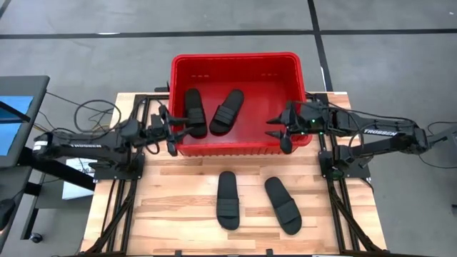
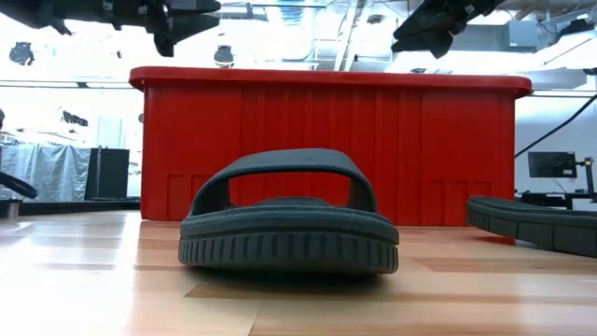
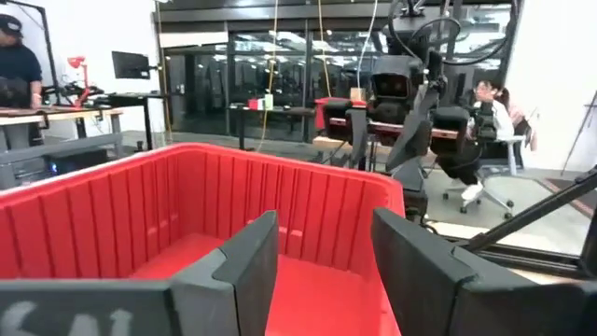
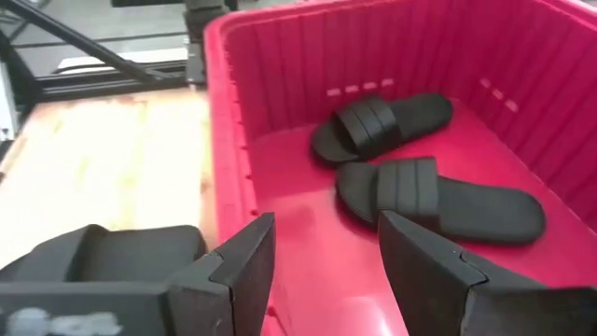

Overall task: Pick and place slides into bin
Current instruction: Put the black slipper into the red bin

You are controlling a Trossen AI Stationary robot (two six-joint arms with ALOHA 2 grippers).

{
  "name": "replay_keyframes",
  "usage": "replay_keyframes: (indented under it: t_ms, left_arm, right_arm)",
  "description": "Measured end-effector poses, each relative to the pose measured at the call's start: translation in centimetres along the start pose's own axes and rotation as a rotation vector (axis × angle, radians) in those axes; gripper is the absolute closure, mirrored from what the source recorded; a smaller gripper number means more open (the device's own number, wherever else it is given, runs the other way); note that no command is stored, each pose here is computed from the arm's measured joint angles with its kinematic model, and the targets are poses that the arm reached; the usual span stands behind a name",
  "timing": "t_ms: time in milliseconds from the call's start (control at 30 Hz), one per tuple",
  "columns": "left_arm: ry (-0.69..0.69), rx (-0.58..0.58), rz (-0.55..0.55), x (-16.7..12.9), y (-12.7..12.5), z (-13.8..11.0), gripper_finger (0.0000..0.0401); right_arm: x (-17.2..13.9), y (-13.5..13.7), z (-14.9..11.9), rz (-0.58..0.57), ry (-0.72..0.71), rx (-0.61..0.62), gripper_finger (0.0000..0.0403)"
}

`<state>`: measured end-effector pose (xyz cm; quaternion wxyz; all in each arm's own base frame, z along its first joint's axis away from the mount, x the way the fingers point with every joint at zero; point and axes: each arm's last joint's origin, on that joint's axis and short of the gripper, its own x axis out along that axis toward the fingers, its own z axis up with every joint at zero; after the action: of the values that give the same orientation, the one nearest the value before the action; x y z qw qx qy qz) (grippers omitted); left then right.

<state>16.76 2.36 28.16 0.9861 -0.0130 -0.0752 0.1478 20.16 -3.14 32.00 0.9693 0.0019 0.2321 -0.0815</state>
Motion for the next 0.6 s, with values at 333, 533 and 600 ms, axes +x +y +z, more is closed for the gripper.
replay_keyframes:
  t_ms: [333, 533, 600]
  left_arm:
    - [-0.046, 0.086, -0.081, -1.1, -2.4, -1.0, 0.0237]
    - [-0.052, 0.165, -0.108, -1.2, -2.8, -1.0, 0.0237]
    - [-0.053, 0.178, -0.113, -1.2, -2.8, -1.0, 0.0237]
  right_arm:
    - [0.7, 0.9, 0.2, 0.036, -0.016, -0.023, 0.0221]
    - [2.4, 1.0, 0.3, 0.037, -0.015, 0.036, 0.0221]
    - [3.1, 1.0, 0.2, 0.036, -0.008, 0.048, 0.0221]
